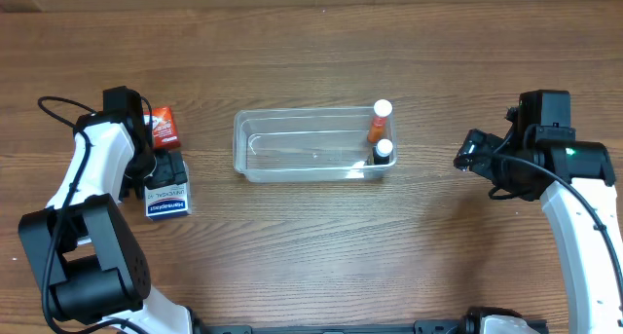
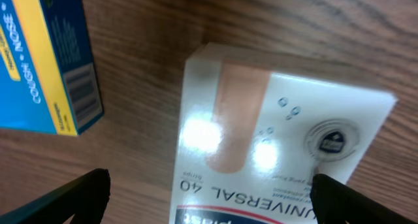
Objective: Pack container
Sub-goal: 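Lower the left gripper onto the white Hansaplast box and grasp it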
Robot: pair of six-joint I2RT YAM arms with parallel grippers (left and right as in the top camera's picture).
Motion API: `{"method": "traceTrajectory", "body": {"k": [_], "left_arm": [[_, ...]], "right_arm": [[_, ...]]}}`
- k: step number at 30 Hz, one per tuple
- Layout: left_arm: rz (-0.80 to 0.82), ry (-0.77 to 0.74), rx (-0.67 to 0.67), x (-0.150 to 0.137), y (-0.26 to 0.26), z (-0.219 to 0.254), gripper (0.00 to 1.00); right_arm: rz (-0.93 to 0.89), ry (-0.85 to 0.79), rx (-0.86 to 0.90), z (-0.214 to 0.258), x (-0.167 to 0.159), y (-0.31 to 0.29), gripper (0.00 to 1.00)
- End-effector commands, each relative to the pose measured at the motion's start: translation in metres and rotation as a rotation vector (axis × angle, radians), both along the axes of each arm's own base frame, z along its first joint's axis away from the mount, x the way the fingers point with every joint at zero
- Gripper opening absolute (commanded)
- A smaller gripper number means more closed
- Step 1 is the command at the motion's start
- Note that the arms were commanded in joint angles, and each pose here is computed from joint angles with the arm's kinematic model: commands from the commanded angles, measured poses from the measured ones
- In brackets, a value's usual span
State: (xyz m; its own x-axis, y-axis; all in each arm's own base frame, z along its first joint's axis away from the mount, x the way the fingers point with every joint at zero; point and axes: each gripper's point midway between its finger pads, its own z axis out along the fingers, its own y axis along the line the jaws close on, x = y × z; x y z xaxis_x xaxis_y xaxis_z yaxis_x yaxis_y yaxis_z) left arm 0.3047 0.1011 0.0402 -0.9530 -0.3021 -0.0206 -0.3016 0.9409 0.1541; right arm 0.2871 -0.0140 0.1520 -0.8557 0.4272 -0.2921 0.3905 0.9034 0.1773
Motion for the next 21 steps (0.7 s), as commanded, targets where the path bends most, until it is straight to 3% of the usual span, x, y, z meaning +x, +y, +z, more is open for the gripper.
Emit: {"method": "traceTrajectory", "body": {"k": [1, 5, 21], "left_arm": [[-0.101, -0.020, -0.089, 0.008, -0.018, -0.005, 1.00], [-0.140, -0.045, -0.154, 0.013, -0.029, -0.005, 1.00], [-0.119, -0.047, -0.135, 0.006, -0.027, -0.022, 1.00]], "right_arm": [[-0.001, 0.003, -0.003, -0.001, 0.003, -0.002, 0.96], [-0.001, -0.003, -0.004, -0.001, 0.005, -0.002, 0.95], [-0.001, 0.006, -0.002, -0.001, 0.003, -0.002, 0.96]]}}
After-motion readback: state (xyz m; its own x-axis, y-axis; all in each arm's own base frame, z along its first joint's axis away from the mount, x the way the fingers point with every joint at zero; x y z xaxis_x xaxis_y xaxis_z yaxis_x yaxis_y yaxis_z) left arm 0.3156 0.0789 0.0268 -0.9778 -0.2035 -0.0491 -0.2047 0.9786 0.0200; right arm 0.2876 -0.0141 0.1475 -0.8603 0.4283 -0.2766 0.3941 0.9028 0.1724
